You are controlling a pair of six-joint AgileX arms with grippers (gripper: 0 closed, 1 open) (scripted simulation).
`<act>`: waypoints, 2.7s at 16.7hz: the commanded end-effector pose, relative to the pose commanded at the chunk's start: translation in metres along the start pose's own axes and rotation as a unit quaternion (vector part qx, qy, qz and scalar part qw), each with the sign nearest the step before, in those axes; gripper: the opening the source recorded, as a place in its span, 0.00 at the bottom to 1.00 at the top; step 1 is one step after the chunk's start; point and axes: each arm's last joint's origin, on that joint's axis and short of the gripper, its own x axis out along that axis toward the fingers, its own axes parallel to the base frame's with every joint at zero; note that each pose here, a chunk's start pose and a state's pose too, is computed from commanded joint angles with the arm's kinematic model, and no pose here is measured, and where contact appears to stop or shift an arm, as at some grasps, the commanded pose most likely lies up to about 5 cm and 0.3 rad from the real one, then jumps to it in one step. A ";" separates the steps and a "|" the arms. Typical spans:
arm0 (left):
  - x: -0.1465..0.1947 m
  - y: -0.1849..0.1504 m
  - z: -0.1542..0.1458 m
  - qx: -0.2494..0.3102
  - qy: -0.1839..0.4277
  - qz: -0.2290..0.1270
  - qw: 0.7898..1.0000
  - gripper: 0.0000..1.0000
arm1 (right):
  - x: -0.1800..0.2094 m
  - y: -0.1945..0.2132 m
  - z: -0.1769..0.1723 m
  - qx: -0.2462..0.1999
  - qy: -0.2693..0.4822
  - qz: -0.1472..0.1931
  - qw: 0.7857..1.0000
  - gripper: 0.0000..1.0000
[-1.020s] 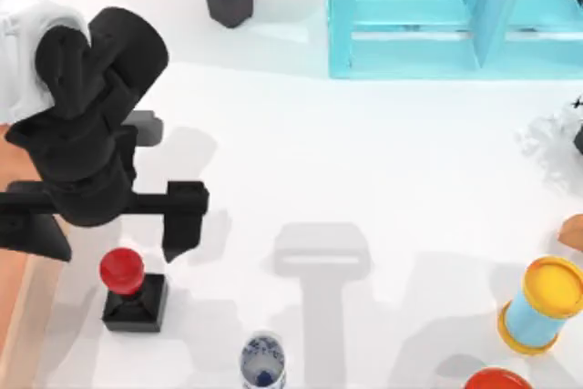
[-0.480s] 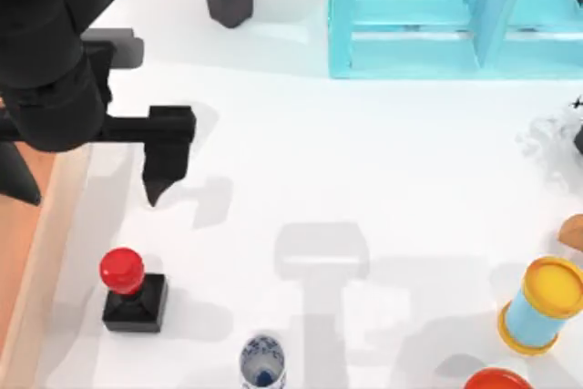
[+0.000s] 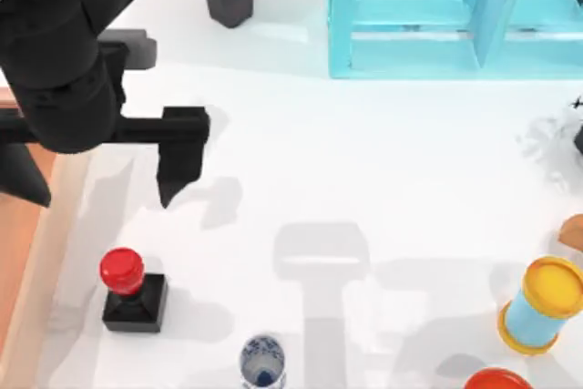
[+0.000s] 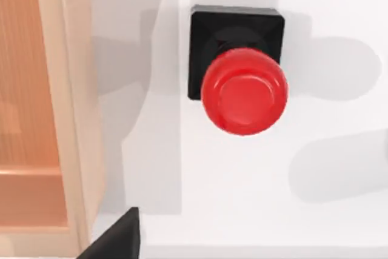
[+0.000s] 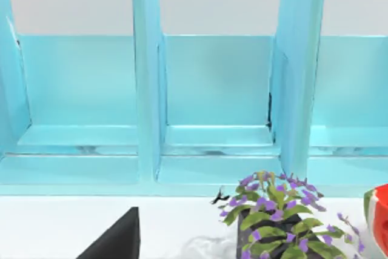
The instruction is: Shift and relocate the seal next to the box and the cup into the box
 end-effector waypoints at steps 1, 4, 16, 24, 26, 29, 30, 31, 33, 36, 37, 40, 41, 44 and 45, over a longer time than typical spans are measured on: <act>0.006 -0.010 -0.001 0.000 0.002 0.001 1.000 1.00 | 0.000 0.000 0.000 0.000 0.000 0.000 1.000 1.00; 0.028 -0.055 -0.016 0.002 0.004 0.003 1.000 1.00 | 0.000 0.000 0.000 0.000 0.000 0.000 1.000 1.00; 0.076 -0.135 -0.077 -0.003 0.000 -0.008 1.000 1.00 | 0.000 0.000 0.000 0.000 0.000 0.000 1.000 1.00; 0.135 -0.138 -0.077 -0.002 0.000 -0.008 1.000 1.00 | 0.000 0.000 0.000 0.000 0.000 0.000 1.000 1.00; 0.152 -0.137 -0.078 -0.002 0.001 -0.007 1.000 1.00 | 0.000 0.000 0.000 0.000 0.000 0.000 1.000 1.00; 0.158 -0.137 -0.079 -0.002 0.002 -0.006 1.000 1.00 | 0.000 0.000 0.000 0.000 0.000 0.000 1.000 1.00; 0.158 -0.137 -0.079 -0.002 0.002 -0.006 1.000 1.00 | 0.000 0.000 0.000 0.000 0.000 0.000 1.000 1.00; 0.158 -0.137 -0.079 -0.002 0.002 -0.006 1.000 1.00 | 0.000 0.000 0.000 0.000 0.000 0.000 1.000 1.00; 0.158 -0.137 -0.079 -0.002 0.002 -0.006 1.000 0.85 | 0.000 0.000 0.000 0.000 0.000 0.000 1.000 1.00; 0.158 -0.137 -0.079 -0.002 0.002 -0.006 1.000 0.62 | 0.000 0.000 0.000 0.000 0.000 0.000 1.000 1.00; 0.158 -0.137 -0.079 -0.002 0.002 -0.006 1.000 0.55 | 0.000 0.000 0.000 0.000 0.000 0.000 1.000 1.00; 0.158 -0.137 -0.079 -0.002 0.002 -0.006 1.000 0.32 | 0.000 0.000 0.000 0.000 0.000 0.000 1.000 1.00; 0.158 -0.137 -0.079 -0.002 0.002 -0.006 1.000 0.25 | 0.000 0.000 0.000 0.000 0.000 0.000 1.000 1.00; 0.158 -0.137 -0.079 -0.002 0.002 -0.006 1.000 0.02 | 0.000 0.000 0.000 0.000 0.000 0.000 1.000 1.00; 0.158 -0.137 -0.079 -0.002 0.002 -0.006 1.000 0.00 | 0.000 0.000 0.000 0.000 0.000 0.000 1.000 1.00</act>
